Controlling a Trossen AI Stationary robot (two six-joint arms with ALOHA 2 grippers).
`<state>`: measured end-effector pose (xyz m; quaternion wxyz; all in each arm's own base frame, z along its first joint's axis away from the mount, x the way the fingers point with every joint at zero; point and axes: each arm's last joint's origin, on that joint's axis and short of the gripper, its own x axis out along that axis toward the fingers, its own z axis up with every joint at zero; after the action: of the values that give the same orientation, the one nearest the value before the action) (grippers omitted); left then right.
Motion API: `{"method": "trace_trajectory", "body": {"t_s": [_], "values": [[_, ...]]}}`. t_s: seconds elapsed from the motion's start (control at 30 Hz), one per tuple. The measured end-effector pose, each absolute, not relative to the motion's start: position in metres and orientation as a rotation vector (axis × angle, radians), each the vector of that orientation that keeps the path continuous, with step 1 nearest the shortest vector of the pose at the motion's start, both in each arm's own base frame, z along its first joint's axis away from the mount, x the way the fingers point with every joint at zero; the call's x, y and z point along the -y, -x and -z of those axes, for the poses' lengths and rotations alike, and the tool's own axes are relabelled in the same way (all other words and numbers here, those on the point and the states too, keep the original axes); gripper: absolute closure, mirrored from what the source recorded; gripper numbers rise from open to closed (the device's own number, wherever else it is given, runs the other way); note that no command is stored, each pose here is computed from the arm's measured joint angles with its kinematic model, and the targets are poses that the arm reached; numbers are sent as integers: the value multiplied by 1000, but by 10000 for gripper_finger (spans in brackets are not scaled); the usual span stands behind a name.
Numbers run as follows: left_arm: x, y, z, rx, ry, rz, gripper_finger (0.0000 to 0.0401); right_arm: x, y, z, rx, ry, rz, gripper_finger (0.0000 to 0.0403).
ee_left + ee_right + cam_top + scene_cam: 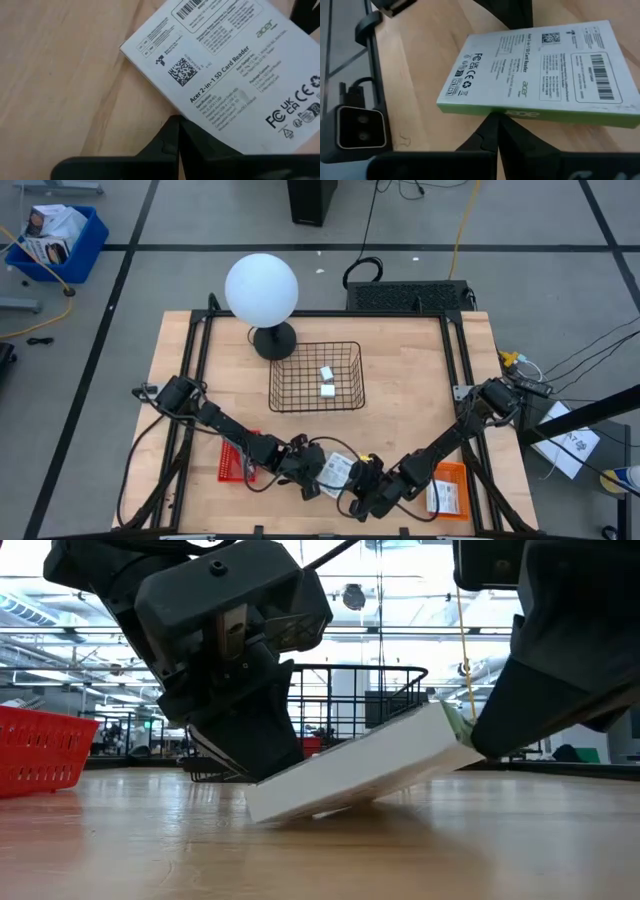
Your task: Pick and place items into bin
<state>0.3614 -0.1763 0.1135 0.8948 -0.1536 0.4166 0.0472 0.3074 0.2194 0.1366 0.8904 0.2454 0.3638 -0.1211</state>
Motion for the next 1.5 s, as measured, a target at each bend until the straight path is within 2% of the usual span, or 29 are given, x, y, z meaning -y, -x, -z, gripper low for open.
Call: {"method": "trace_trajectory", "body": {"t_s": [0.2, 0.43, 0.67, 0.9, 1.13, 1.37, 1.5], "values": [[180, -360, -113, -859, 337, -96, 383, -219, -308, -137, -734, -490, 267, 403], [184, -358, -113, -845, 348, -111, 397, -220, -310, -140, -699, -493, 249, 403], [185, -358, -113, -840, 378, -121, 378, -221, -314, -144, -650, -492, 238, 403], [185, -358, -114, -831, 383, -133, 397, -221, -314, -144, -639, -474, 243, 403], [186, -358, -114, -822, 396, -148, 376, -221, -315, -145, -630, -459, 233, 403], [184, -359, -114, -789, 384, -191, 397, -220, -314, -144, -623, -440, 244, 403], [183, -359, -114, -775, 375, -209, 386, -220, -314, -143, -623, -426, 246, 403]]}}
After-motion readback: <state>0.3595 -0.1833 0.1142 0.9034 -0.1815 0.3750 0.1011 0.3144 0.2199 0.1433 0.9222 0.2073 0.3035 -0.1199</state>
